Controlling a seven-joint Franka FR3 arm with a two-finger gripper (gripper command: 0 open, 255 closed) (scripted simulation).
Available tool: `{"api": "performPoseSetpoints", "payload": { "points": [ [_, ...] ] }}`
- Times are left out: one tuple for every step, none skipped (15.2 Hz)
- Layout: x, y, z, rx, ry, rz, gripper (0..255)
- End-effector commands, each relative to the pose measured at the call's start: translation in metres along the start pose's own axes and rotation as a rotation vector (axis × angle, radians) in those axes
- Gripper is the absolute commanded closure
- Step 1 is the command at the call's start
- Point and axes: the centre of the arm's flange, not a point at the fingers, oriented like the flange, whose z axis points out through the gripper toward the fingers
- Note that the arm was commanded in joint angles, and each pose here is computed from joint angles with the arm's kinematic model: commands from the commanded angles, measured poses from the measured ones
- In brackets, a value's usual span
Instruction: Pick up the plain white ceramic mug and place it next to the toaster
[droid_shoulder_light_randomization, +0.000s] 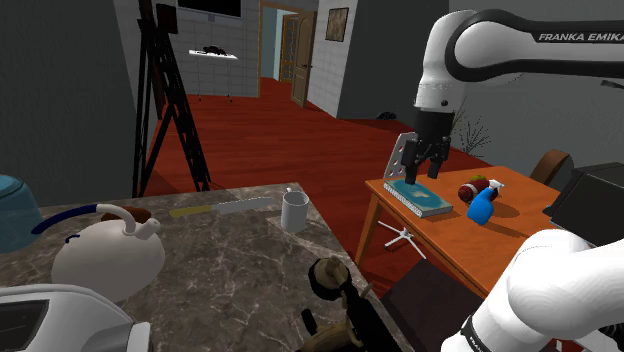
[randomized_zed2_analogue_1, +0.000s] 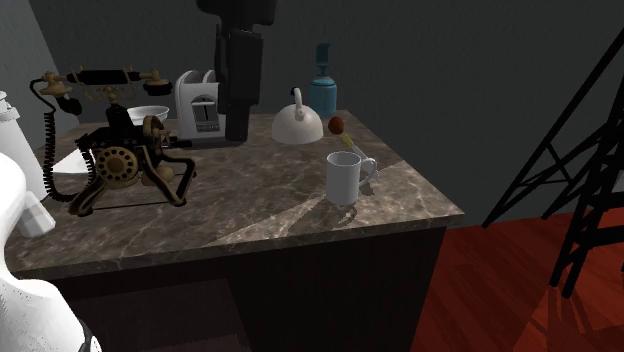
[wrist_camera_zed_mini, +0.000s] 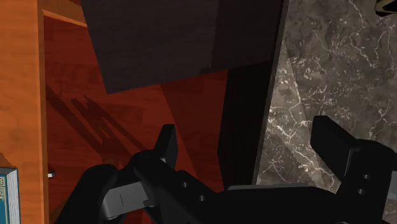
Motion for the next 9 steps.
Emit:
{"api": "performPoseSetpoints", "payload": {
  "points": [
    [0.0, 0.0, 0.0, 0.0, 0.0, 0.0, 0],
    [0.008, -0.008, 0.005, -0.001, 0.008, 0.001, 0],
    [0.016, -0.016, 0.01, -0.002, 0.016, 0.002, 0],
    [0.025, -0.024, 0.015, -0.003, 0.024, 0.003, 0],
    [0.033, -0.032, 0.02, -0.004, 0.033, 0.004, 0],
    [0.041, -0.04, 0.024, -0.005, 0.041, 0.005, 0],
    [0.05, -0.048, 0.029, -0.007, 0.049, 0.005, 0],
    [0.058, -0.055, 0.034, -0.008, 0.057, 0.006, 0],
    [0.067, -0.063, 0.038, -0.009, 0.065, 0.007, 0]
  ]
}}
